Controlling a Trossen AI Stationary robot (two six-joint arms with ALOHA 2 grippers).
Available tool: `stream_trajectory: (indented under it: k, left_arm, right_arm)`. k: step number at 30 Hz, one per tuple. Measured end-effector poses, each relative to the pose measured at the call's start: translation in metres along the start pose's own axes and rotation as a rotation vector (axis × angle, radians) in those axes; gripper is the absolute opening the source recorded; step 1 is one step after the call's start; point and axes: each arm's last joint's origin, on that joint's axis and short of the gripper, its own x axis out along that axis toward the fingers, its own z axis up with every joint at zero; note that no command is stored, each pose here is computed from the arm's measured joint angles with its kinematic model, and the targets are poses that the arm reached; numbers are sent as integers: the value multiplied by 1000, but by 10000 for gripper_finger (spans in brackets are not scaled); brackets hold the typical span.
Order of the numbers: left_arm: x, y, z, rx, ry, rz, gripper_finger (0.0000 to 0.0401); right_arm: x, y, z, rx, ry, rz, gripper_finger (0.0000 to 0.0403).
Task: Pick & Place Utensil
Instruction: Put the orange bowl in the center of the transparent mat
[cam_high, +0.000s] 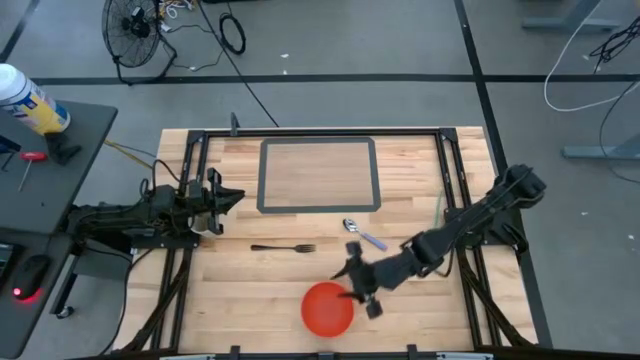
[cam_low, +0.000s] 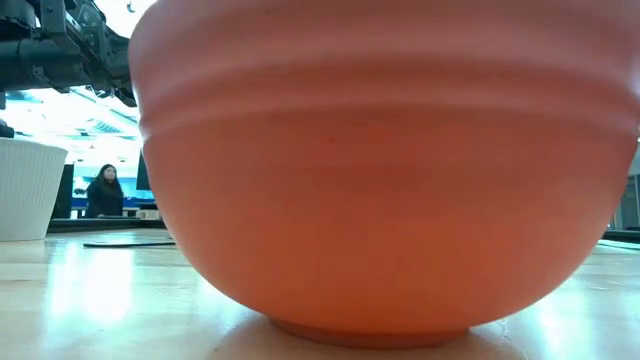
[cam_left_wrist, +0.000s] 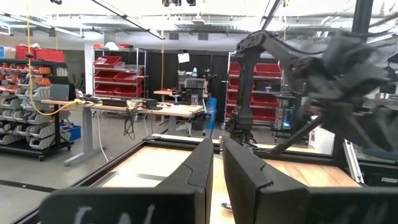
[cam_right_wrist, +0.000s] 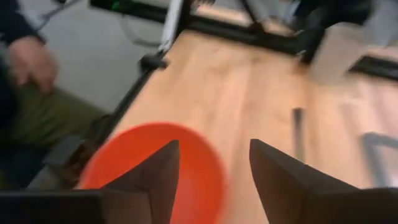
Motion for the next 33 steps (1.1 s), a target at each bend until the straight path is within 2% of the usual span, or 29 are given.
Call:
stream_trajectory:
  k: [4, 8, 19, 27, 33]
  left_arm:
    - [0, 0, 0, 0, 0, 0, 42]
    - [0, 0, 0, 0, 0, 0, 42]
    - [0, 0, 0, 0, -1, 0, 42]
    - [0, 0, 0, 0, -3, 0, 42]
    - [0, 0, 0, 0, -3, 0, 42]
  right_arm:
    - [7, 23, 12, 9, 59, 106, 206]
    - [16, 40, 10, 27, 103, 196, 203]
    - [55, 54, -29, -21, 259, 247, 182]
    - [55, 58, -18, -156, 375, 211, 166]
    - [69, 64, -17, -270, 459, 268, 165]
